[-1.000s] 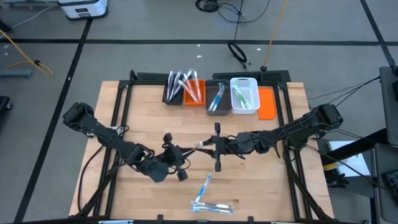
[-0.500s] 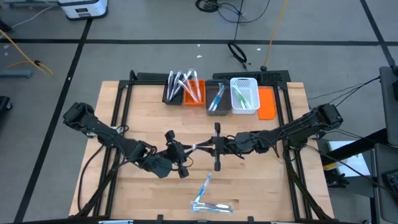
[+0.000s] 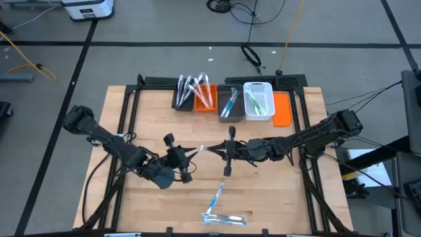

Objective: Pick & Place Toothbrushes
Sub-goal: Put the orange toothbrush into the orange basket

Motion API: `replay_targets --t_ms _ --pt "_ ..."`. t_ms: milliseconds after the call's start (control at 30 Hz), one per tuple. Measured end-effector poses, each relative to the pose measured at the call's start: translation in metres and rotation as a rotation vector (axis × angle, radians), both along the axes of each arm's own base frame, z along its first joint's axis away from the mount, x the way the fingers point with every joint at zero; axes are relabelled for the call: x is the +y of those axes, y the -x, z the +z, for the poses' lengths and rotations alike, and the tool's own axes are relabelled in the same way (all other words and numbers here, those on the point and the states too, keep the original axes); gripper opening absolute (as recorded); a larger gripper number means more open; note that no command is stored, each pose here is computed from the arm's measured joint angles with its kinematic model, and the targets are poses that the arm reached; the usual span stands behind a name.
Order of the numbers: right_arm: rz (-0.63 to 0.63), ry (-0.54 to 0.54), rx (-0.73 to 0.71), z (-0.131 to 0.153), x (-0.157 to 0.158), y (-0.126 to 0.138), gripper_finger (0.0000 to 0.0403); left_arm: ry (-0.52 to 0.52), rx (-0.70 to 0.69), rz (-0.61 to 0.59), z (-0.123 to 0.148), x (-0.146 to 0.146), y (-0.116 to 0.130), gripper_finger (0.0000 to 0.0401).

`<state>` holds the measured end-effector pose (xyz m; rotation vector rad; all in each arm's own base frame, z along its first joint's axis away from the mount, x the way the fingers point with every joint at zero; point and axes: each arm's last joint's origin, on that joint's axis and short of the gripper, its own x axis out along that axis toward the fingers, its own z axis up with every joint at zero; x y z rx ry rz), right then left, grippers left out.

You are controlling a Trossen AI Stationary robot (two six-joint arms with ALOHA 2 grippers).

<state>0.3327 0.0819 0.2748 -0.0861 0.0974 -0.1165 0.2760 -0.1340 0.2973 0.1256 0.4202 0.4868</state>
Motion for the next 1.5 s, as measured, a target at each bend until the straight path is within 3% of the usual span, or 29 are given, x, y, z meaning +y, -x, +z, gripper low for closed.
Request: replay_targets --t_ms 333,600,1267,1500 --pt "-0.005 -0.021 0.035 -0.004 0.000 0.001 0.0001 -0.026 -0.021 0.047 0.001 0.006 -0.003 0.0063" --pt "-0.137 -0.012 0.089 -0.010 -0.018 -0.001 0.0001 -0.053 0.005 0.052 0.000 0.010 -0.004 0.0063" --pt "-0.481 -0.180 0.053 -0.011 -0.148 -0.001 0.0000 0.052 0.094 -0.007 -0.015 -0.008 0.010 0.0063" --pt "-0.486 -0.246 -0.033 -0.008 -0.181 0.002 0.0000 0.123 0.169 -0.095 -0.026 -0.014 0.005 0.0063"
